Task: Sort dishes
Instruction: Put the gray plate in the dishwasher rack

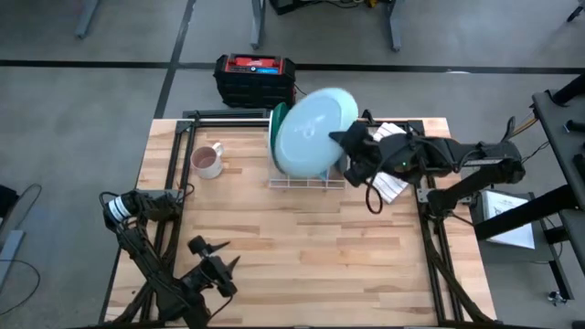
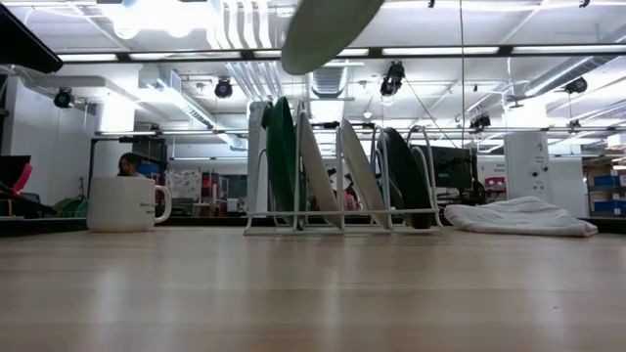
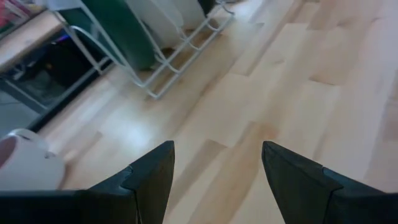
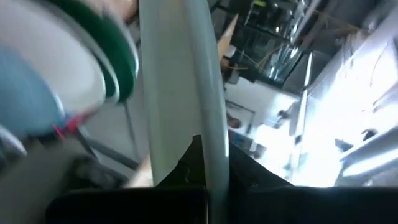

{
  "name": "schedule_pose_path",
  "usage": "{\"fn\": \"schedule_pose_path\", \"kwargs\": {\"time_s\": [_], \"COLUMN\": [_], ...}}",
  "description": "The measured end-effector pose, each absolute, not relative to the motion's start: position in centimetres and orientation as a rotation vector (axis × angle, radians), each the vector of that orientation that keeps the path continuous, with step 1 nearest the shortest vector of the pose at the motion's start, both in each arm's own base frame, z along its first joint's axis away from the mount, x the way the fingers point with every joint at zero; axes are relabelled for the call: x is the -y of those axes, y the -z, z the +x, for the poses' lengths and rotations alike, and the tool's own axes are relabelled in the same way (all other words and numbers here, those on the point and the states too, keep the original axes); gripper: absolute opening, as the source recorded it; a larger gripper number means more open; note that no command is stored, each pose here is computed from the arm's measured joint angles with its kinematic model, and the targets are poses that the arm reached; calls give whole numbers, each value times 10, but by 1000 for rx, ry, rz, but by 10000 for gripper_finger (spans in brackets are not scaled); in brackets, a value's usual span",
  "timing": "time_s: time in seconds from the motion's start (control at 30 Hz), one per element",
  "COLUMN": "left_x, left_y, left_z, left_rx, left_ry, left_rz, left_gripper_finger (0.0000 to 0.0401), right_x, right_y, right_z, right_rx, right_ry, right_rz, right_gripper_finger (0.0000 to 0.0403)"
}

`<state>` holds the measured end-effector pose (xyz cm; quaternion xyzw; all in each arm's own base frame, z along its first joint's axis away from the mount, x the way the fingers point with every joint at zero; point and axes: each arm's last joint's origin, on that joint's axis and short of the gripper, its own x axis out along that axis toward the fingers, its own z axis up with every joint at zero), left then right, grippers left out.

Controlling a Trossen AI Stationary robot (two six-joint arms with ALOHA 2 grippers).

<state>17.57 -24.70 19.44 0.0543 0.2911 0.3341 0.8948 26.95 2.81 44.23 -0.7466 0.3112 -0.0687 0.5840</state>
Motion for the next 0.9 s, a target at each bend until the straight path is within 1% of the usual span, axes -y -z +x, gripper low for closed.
{"fn": "schedule_pose_path", "kwargs": {"time_s": [0.13, 0.2, 0.47, 0.67, 0.8, 0.9], "left_x": [241, 239, 233, 226, 224, 223], "left_y": [-198, -199, -202, -204, -204, -204], "left_z": [173, 172, 177, 183, 187, 188], "left_rx": [-597, -591, -592, -594, -595, -596], "left_ry": [-734, -752, -781, -807, -820, -825], "left_rz": [136, 144, 151, 139, 135, 134], "left_gripper_finger": [233, 233, 233, 233, 233, 233], "right_x": [-20, -16, 5, 27, 38, 45], "right_y": [-442, -441, -448, -435, -426, -423], "right_z": [270, 275, 293, 309, 319, 325], "right_rx": [-804, -828, -839, -936, -960, -969], "right_ry": [62, 55, 210, 192, 176, 202], "right_rz": [-2017, -2078, -2098, -2103, -2092, -2070], "right_gripper_finger": [1, 1, 0, 0, 0, 0]}}
